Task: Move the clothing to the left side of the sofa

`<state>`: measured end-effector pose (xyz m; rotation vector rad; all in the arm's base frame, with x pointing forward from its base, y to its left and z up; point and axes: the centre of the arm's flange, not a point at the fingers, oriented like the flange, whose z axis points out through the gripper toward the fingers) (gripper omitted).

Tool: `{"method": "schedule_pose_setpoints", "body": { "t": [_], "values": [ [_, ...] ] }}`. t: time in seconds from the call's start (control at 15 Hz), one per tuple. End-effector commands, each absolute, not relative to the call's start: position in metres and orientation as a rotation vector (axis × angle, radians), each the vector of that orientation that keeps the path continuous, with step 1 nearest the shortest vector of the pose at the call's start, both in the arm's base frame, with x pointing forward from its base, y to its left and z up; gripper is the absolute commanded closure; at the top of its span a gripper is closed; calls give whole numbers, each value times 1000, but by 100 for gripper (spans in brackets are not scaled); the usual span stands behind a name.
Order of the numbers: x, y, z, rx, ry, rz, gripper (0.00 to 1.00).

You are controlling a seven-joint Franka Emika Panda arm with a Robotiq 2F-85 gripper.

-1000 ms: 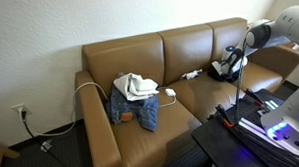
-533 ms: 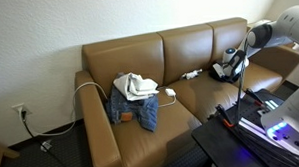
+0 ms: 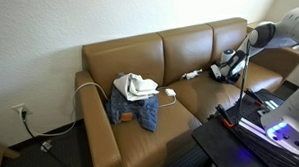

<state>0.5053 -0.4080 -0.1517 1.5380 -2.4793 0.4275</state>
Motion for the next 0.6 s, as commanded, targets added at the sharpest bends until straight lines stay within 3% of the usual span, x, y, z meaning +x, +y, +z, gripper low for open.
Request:
{"method": "schedule_pose_setpoints", "body": {
  "t": [0.0, 0.53],
  "values": [
    [562, -438, -179, 1524, -2654, 244, 99],
    [647, -290, -74, 1846, -2928, 29, 99]
  ]
}}
